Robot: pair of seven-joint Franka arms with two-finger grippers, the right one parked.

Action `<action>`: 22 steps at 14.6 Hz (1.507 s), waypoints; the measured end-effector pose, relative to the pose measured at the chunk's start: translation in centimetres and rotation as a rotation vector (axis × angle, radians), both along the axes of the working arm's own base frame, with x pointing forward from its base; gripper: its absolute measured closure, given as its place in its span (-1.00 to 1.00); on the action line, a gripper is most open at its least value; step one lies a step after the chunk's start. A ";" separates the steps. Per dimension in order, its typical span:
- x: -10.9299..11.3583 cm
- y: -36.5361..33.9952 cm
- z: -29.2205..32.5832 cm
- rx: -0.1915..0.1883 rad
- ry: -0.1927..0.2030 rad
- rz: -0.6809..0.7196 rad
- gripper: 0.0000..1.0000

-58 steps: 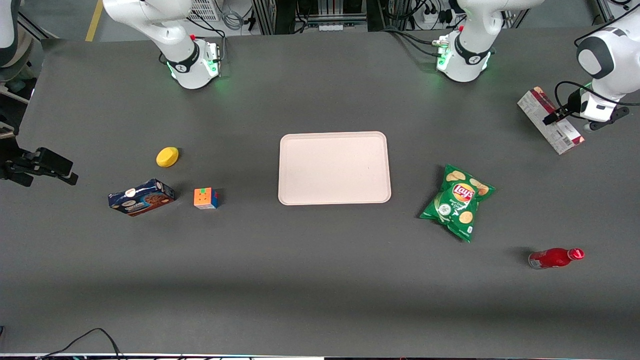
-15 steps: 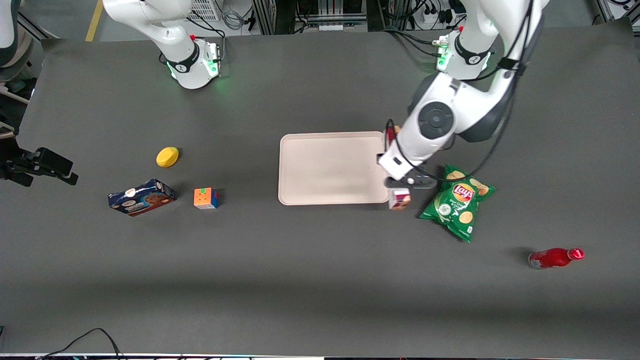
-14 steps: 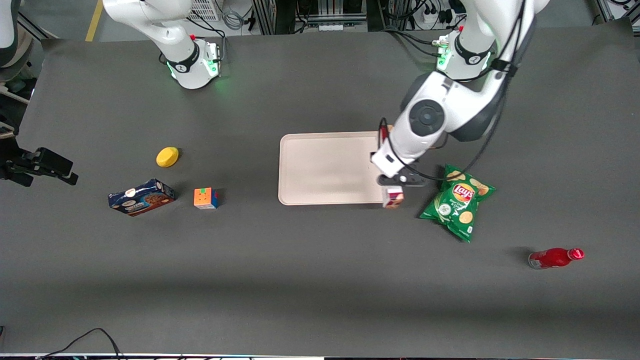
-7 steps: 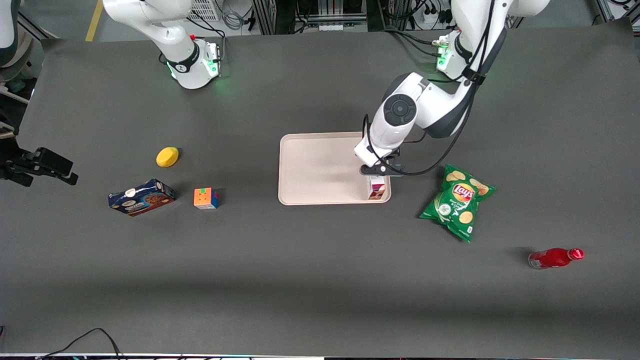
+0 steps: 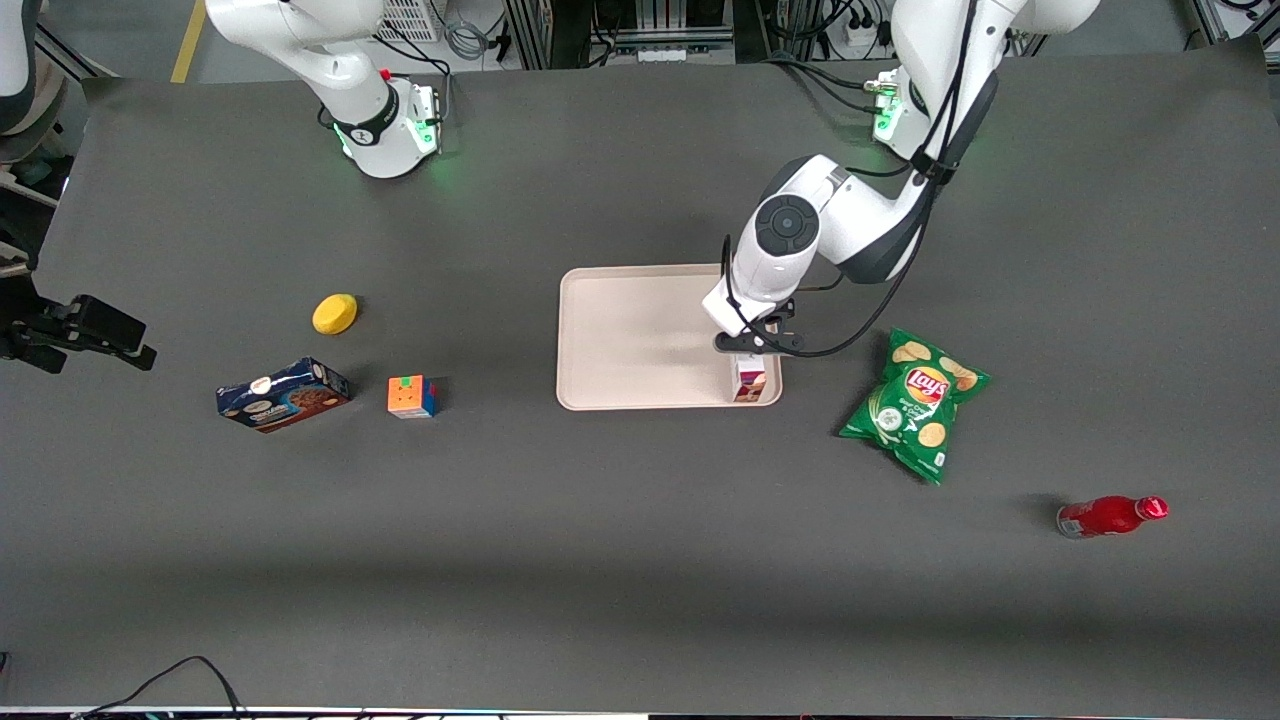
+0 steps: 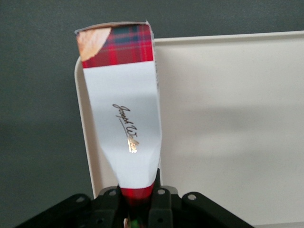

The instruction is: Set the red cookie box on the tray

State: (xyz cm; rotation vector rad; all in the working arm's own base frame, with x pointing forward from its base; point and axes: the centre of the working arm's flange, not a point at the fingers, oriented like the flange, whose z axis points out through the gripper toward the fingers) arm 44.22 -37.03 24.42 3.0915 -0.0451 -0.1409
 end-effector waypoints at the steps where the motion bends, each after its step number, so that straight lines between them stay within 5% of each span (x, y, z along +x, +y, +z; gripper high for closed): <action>1: 0.0 0.1 -0.3 0.002 0.003 0.001 0.61; 6: 0.3 0.5 -0.8 0.009 0.008 0.022 0.57; 14: 2.1 0.6 0.8 -0.015 -0.036 0.076 -0.98; 22: 11.5 11.7 16.5 0.010 -0.172 0.075 -1.00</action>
